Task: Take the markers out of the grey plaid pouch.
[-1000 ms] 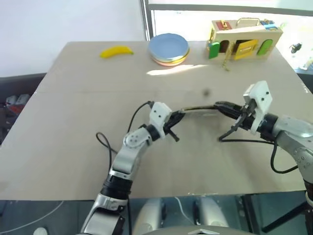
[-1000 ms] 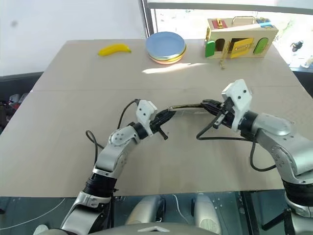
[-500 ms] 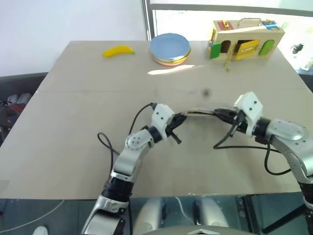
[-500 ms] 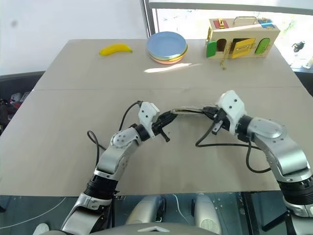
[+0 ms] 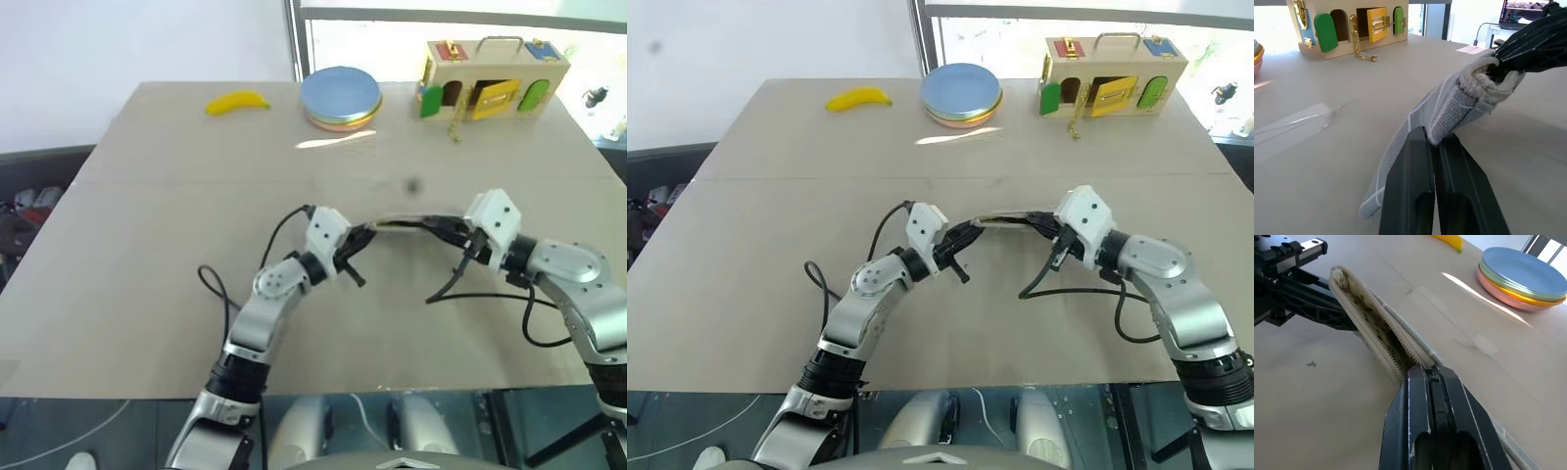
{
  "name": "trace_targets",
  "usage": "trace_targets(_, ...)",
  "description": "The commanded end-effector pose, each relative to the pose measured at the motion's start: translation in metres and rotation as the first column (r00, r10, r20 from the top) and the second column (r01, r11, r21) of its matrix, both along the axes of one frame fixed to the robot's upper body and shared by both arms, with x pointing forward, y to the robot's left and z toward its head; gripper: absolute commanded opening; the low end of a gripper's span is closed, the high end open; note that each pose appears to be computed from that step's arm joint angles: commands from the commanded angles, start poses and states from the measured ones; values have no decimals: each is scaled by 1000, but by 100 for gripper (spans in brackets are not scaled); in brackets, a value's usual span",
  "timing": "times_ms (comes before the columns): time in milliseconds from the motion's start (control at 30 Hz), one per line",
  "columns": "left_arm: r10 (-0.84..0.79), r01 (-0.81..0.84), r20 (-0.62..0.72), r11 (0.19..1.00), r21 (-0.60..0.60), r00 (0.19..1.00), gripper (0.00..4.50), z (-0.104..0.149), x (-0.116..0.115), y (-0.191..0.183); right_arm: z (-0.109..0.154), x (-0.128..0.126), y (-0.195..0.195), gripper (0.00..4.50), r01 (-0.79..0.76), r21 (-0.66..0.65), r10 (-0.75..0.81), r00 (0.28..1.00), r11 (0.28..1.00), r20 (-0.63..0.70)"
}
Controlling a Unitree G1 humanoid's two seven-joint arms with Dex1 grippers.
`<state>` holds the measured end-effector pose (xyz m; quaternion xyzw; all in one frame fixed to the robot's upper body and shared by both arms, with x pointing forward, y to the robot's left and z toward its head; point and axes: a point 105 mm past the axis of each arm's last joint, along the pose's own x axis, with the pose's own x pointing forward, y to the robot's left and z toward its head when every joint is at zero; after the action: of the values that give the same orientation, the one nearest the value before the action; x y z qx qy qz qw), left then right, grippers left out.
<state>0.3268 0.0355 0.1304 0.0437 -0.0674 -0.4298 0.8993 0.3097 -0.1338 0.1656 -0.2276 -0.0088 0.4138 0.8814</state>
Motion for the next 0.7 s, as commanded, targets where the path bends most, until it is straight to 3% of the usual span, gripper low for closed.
trace_targets(33,-18,20,67,999,-26,998,0,19,-2,-6,-1,3,-2,11,6,-45,-5,1000,999,13)
trace_targets(233,-14,17,60,999,-44,998,0,21,-2,-9,-1,8,-1,11,3,-73,-2,1000,997,16)
trace_targets(433,-21,24,58,998,-51,998,0,22,-2,-12,-19,6,-1,11,-61,-229,67,998,972,17)
trace_targets(600,-16,20,59,998,-55,998,0,22,-2,-12,-27,19,-23,11,30,-300,-27,1000,954,13)
trace_targets(700,-17,20,57,998,-57,998,0,22,-2,-13,-44,23,-46,11,100,-389,-125,991,916,-39)
